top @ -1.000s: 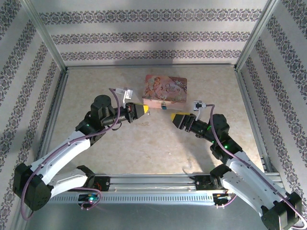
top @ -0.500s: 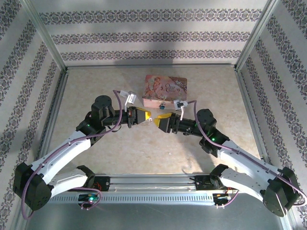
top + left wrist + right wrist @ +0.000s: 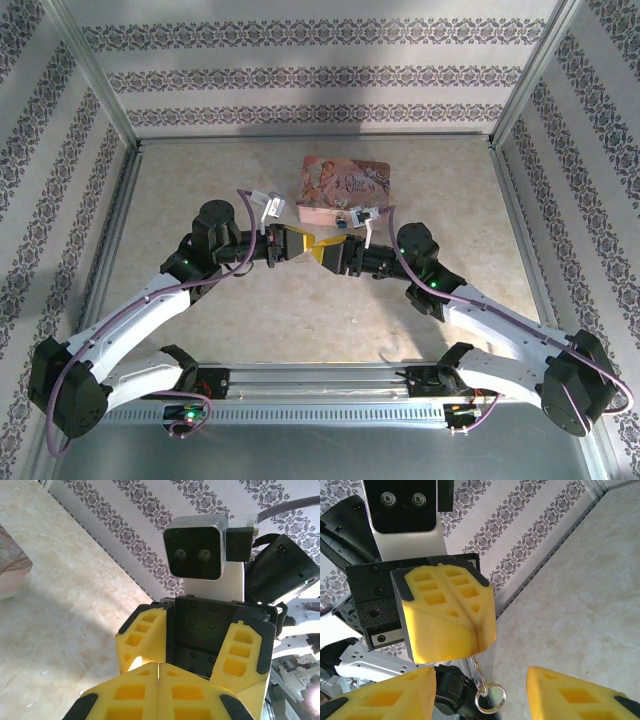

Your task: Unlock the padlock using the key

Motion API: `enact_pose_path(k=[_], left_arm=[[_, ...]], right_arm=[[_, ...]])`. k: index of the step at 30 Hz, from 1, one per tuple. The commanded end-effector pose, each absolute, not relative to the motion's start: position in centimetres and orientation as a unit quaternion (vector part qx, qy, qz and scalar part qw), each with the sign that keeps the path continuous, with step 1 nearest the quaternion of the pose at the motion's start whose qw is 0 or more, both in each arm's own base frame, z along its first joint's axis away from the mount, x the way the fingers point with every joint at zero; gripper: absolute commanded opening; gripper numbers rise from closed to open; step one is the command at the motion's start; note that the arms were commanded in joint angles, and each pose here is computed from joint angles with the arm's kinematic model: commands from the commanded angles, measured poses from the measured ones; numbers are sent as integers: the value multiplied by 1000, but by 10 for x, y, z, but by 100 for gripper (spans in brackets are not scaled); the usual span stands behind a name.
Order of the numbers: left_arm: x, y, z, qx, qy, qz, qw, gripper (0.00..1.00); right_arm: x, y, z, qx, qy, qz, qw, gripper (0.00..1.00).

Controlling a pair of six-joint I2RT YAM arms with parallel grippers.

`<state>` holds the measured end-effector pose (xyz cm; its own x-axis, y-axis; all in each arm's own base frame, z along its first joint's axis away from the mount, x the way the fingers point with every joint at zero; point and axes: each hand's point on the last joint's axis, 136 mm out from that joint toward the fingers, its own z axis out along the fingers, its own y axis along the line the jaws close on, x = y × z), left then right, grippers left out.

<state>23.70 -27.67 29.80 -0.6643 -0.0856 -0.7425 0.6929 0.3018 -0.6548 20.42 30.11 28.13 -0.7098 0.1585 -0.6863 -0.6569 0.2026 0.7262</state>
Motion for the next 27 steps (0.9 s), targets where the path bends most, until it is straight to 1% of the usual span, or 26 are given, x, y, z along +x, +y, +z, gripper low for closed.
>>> enact_pose_path(k=[1,3,14,21,27], left_arm=[[242,-276,307,216,710,-552,379,0],[242,-276,308,216,710,-551,381,0],[245,-274,307,211,714,-544,386,0],[245,-272,306,210,717,-540,389,0],[245,-272,307,209,716,-538,393,0]], right_arm=[[198,307,300,-198,674,622,346,46],[197,308,300,-199,674,623,342,43],[197,310,292,-195,681,622,333,37],[198,310,290,-191,684,621,333,30],[198,309,287,-187,688,618,331,19]])
